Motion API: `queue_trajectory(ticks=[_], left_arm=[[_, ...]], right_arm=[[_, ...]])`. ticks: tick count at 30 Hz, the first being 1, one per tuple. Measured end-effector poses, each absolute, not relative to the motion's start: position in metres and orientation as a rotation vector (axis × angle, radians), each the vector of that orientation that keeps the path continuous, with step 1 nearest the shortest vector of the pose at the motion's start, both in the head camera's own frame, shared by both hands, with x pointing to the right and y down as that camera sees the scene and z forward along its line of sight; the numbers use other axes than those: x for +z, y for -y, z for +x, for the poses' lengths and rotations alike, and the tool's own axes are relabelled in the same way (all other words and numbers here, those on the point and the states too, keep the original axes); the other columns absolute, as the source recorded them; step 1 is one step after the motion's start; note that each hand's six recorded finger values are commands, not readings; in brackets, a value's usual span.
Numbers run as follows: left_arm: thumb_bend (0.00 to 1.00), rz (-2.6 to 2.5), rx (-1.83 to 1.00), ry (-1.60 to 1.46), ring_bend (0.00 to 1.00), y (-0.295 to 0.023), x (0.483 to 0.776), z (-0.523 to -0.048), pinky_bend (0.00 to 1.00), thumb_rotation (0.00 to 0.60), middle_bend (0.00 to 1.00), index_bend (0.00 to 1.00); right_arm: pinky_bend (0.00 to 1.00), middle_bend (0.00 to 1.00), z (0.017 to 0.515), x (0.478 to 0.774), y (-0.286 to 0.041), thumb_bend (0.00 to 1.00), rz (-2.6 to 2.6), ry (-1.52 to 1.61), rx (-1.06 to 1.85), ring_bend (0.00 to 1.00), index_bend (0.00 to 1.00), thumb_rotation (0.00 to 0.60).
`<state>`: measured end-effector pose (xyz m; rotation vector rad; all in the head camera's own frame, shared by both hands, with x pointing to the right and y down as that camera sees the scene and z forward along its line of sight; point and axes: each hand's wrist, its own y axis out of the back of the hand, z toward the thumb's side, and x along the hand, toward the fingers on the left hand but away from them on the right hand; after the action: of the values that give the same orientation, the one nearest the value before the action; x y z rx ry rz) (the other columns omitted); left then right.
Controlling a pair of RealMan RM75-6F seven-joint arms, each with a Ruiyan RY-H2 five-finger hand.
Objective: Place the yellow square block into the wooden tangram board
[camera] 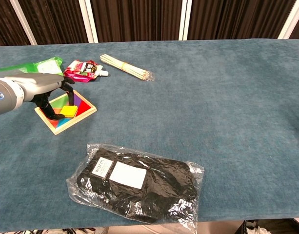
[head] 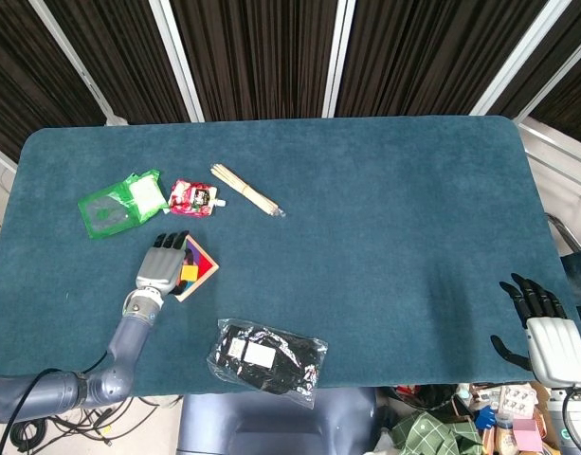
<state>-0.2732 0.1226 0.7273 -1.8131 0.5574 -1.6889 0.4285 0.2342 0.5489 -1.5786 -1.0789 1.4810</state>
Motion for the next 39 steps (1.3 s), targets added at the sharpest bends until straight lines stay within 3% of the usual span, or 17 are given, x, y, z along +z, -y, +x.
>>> queue_trajectory(ticks=[39], left_arm=[[0.33,-1.799,-1.698,-0.546,0.0,-0.1229,0.7317,-0.2713,0.0,0.6,0.0,0.39]], right_arm=[[0.13,0.05,0.4285,0.5484,-0.2341,0.19,-1.578,1.08,1.479,0.08,0.15,0.6]])
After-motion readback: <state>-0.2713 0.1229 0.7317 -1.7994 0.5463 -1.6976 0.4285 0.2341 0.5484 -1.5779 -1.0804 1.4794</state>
